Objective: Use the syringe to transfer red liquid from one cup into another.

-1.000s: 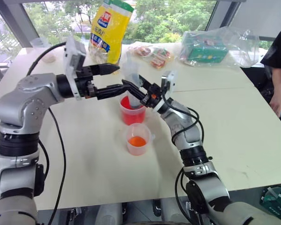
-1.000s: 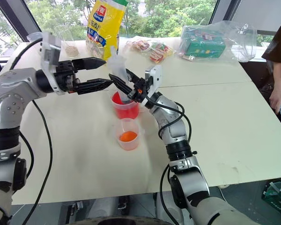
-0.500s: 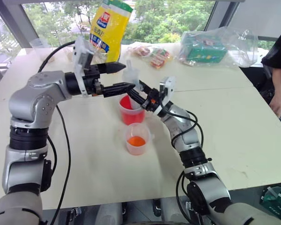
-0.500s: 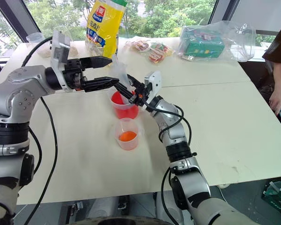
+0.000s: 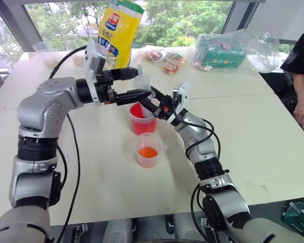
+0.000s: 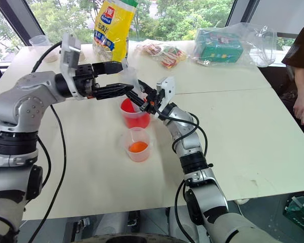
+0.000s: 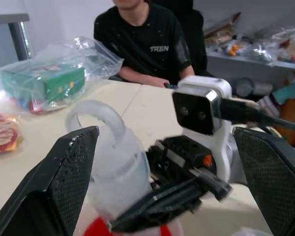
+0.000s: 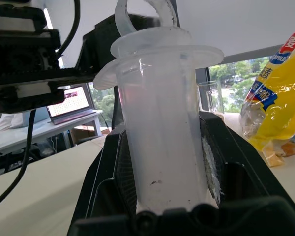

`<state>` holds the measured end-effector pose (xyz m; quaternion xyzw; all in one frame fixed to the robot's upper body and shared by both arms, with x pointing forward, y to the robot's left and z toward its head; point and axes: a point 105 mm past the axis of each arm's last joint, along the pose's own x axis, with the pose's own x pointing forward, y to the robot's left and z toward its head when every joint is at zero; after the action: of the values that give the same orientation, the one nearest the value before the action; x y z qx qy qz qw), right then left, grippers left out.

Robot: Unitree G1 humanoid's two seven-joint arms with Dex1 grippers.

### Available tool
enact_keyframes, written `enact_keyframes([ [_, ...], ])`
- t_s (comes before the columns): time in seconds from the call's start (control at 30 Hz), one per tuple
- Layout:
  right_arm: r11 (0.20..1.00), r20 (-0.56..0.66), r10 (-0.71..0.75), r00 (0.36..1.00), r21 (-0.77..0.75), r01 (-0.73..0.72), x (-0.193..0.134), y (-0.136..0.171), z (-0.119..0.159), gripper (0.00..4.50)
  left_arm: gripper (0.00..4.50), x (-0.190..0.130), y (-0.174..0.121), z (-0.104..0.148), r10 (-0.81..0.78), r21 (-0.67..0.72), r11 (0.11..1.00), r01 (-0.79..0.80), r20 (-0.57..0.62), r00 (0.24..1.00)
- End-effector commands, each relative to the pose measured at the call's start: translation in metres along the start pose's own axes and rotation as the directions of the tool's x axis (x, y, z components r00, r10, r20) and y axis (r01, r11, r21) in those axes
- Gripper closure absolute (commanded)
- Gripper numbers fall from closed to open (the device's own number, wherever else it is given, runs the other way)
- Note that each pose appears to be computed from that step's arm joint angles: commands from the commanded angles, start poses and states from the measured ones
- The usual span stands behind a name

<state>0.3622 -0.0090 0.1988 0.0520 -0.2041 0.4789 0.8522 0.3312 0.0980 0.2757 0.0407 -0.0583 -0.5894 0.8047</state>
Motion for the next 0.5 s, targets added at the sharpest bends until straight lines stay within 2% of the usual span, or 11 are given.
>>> enact_keyframes([
  [0.03,0.999,0.018,0.022,1.0,-0.027,-0.022,0.005,0.004,0.007,3.08,0.0,0.009,0.001,0.008,-0.01,0.036,0.999,0.009,0.022,1.0],
  [0.1,0.999,0.016,0.023,1.0,-0.028,-0.023,0.005,0.005,0.007,3.08,0.0,0.012,0.003,0.007,-0.012,0.034,0.999,0.011,0.026,1.0],
  [0.2,0.999,0.01,0.026,1.0,-0.032,-0.026,0.004,0.005,0.005,3.08,0.85,0.016,0.007,0.008,-0.007,0.026,1.0,0.006,0.035,0.999],
  [0.23,0.999,0.009,0.027,1.0,-0.032,-0.027,0.004,0.005,0.005,3.08,1.23,0.016,0.008,0.008,-0.006,0.024,1.0,0.005,0.038,0.999],
  [0.43,0.998,0.0,0.041,0.999,-0.038,-0.041,0.004,0.007,0.004,3.08,4.28,0.017,0.011,0.009,0.003,0.012,1.0,-0.003,0.058,0.998],
  [0.5,0.999,-0.003,0.043,0.999,-0.034,-0.043,0.004,0.007,0.004,3.08,4.43,0.017,0.013,0.011,0.012,0.014,1.0,-0.013,0.066,0.998],
])
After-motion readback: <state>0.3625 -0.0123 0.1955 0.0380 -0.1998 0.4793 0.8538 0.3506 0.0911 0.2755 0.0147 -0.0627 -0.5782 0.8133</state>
